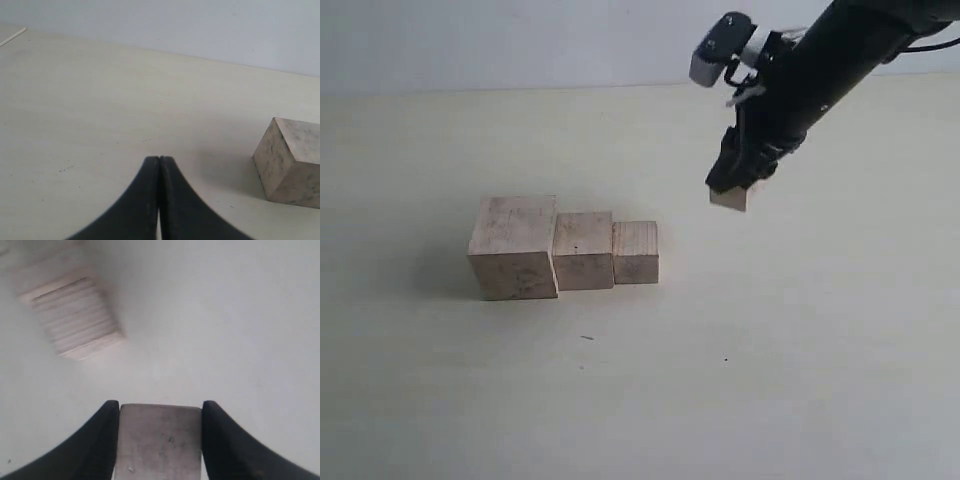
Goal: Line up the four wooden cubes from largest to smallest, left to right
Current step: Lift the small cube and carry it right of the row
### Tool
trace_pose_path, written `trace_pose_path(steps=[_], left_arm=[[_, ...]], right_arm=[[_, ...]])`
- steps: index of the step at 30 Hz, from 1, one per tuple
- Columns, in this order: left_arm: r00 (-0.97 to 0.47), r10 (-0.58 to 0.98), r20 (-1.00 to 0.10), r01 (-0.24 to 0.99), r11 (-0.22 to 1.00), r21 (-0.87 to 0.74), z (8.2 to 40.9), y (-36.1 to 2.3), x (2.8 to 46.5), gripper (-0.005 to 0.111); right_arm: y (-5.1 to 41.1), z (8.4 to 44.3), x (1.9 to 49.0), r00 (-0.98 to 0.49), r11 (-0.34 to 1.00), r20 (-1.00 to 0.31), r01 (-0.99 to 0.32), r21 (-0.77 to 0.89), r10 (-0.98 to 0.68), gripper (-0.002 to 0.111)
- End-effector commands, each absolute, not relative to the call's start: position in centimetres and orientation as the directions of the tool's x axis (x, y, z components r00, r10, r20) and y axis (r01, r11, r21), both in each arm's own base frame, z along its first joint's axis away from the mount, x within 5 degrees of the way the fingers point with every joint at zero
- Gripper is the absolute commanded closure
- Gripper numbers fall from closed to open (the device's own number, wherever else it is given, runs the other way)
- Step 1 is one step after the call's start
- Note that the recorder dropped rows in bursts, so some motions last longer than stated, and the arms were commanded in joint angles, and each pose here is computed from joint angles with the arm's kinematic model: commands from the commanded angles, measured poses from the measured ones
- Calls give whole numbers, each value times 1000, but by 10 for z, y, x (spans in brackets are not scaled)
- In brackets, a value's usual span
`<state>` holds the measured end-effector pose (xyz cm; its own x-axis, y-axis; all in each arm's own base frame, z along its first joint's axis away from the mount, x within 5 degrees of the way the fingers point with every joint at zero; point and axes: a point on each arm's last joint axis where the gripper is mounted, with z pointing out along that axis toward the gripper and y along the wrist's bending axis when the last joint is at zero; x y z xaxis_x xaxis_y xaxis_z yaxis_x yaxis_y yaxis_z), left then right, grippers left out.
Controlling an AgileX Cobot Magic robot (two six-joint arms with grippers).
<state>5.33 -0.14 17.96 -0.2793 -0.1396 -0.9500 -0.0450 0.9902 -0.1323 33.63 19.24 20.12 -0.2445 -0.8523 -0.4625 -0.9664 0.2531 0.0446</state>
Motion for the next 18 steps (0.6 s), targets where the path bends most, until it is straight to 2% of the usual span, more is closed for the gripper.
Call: trace_pose_path(steps=[1,7,13,18], left_arm=[[-271,-140,-952,-37,990,-135,180,-2,53,107],[-271,-140,-952,-37,990,-135,180,-2,53,107],[-271,-140,-952,-37,990,-135,180,-2,53,107],[-271,-140,-952,-37,990,-135,180,-2,53,107]], right_arm=[[195,193,327,39,-48,-489,-999,6,-871,108],[197,184,328,-39,16,-491,-999,51,-870,108],[200,167,330,145,-160,-506,-987,-13,-850,108],[206,146,332,114,-160,-553,-987,35,-825,108]])
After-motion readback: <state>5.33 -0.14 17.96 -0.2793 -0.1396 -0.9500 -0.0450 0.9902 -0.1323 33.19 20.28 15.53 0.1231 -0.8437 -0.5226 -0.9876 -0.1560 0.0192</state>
